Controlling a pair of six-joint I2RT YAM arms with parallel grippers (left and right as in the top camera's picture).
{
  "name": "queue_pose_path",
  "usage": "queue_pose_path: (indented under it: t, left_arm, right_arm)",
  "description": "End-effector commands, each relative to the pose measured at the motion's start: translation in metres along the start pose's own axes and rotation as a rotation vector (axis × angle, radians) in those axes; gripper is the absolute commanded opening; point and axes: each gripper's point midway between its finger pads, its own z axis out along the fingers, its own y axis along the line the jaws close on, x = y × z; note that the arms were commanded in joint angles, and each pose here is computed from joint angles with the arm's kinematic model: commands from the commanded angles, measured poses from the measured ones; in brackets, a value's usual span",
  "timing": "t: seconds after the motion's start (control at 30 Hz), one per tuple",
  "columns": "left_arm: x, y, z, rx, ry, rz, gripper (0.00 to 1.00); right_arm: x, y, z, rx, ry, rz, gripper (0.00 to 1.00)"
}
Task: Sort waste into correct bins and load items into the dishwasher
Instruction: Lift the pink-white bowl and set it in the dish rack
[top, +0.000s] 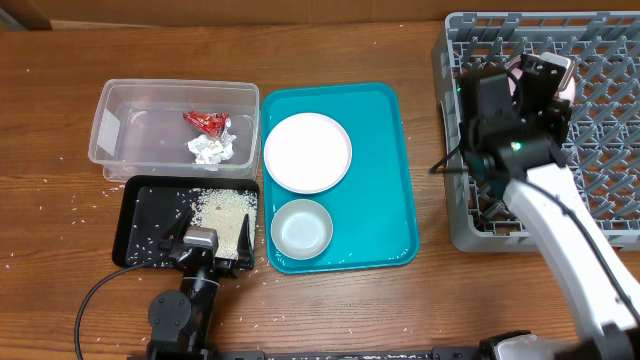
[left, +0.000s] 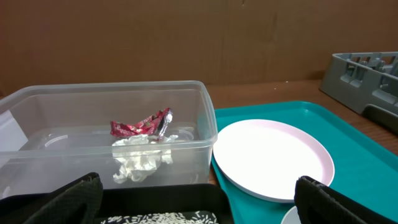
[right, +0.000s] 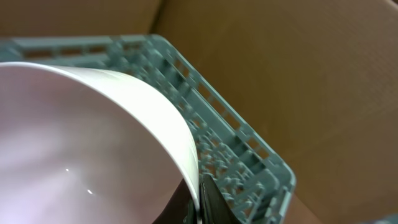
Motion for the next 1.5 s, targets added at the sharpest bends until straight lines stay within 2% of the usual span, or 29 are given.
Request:
queue_pose_path:
  t: [0.0, 0.33, 0.5, 0.77, 0.97, 1.27, 1.47]
  left_arm:
    - [0.0, -0.001, 0.0, 0.008, -0.006, 0.016, 1.0]
    - [0.0, -0.001, 0.0, 0.008, -0.006, 0.016, 1.0]
    - [0.0, -0.001, 0.0, 0.007, -0.006, 0.016, 1.0]
    - [0.0, -0.001, 0.0, 0.007, -0.006, 0.016, 1.0]
    - [0.0, -0.001, 0.0, 0.008, -0.006, 0.016, 1.0]
    - [0.0, -0.001, 0.0, 0.008, -0.006, 0.016, 1.0]
    - [0.0, -0.001, 0.0, 0.008, -0.006, 0.016, 1.0]
  right_arm:
    - [0.009, 0.007, 0.018, 0.083, 0.02, -0.055, 0.04]
    - [0.053, 0.06, 0.038, 0.028, 0.113, -0.271, 0.04]
    - [0.063, 0.07, 0.035, -0.02, 0.142, -0.309, 0.04]
    - [0.066, 0.078, 0.018, -0.044, 0.126, -0.37, 0.04]
    - [0.035, 0.054, 0.022, 0.14, 0.006, -0.319, 0.04]
    - [0.051, 0.067, 0.046, 0.049, 0.095, -0.344, 0.04]
    - [0.059, 0.086, 0.017, -0.019, 0.073, -0.446, 0.05]
